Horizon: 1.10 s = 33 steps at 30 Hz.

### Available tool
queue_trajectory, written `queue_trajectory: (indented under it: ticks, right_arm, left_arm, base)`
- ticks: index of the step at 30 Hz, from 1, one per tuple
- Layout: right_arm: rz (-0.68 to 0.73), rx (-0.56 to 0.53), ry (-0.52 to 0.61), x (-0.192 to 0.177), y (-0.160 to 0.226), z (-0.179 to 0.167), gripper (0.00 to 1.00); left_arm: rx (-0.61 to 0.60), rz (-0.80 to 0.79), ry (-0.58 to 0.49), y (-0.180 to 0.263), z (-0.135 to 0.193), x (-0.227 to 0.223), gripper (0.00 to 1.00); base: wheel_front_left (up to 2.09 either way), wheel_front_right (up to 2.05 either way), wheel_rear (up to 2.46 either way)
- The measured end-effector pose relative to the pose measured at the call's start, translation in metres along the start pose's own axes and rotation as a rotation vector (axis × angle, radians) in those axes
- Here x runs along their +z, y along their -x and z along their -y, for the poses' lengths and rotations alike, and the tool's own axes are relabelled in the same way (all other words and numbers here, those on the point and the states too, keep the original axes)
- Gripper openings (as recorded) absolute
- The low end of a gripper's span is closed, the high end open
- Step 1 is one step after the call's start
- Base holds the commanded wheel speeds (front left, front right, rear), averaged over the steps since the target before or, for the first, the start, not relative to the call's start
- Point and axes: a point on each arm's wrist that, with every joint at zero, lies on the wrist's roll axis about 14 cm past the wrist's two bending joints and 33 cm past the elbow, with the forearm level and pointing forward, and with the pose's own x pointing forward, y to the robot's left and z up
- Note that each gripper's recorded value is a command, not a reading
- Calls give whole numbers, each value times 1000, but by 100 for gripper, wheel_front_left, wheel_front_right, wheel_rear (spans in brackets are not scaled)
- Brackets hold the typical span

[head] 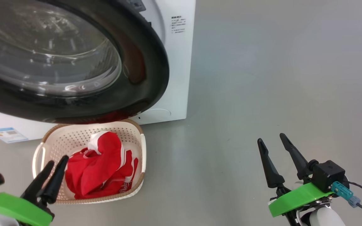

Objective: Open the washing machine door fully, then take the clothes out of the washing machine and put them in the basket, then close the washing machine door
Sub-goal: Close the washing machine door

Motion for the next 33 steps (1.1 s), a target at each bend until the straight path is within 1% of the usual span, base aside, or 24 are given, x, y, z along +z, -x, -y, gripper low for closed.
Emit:
queue_trajectory:
  ticks: [5,8,13,16,23,25,33]
  right_arm:
    - [10,-25,8,5,5,9,100]
    - [14,-46,11,6,8,15,100]
    - [19,-65,16,9,13,22,100]
    - [10,-75,15,7,19,24,100]
    - [29,-85,22,14,25,28,100]
    - [26,-88,21,13,27,28,100]
    - [45,-82,22,20,28,27,100]
  left_arm:
    - [19,16,-13,0,-6,-7,100]
    - [31,15,-53,-1,-12,-8,100]
    - [60,44,-52,-1,-19,-8,100]
    - [82,73,-92,2,-25,-3,100]
    - [129,171,-160,8,-33,11,100]
    - [141,200,-166,10,-33,15,100]
    - [168,265,-257,20,-31,21,100]
  base:
    - [0,0,0]
    - [0,0,0]
    - [0,0,0]
    - [0,0,0]
    - [0,0,0]
    - [0,0,0]
    - [0,0,0]
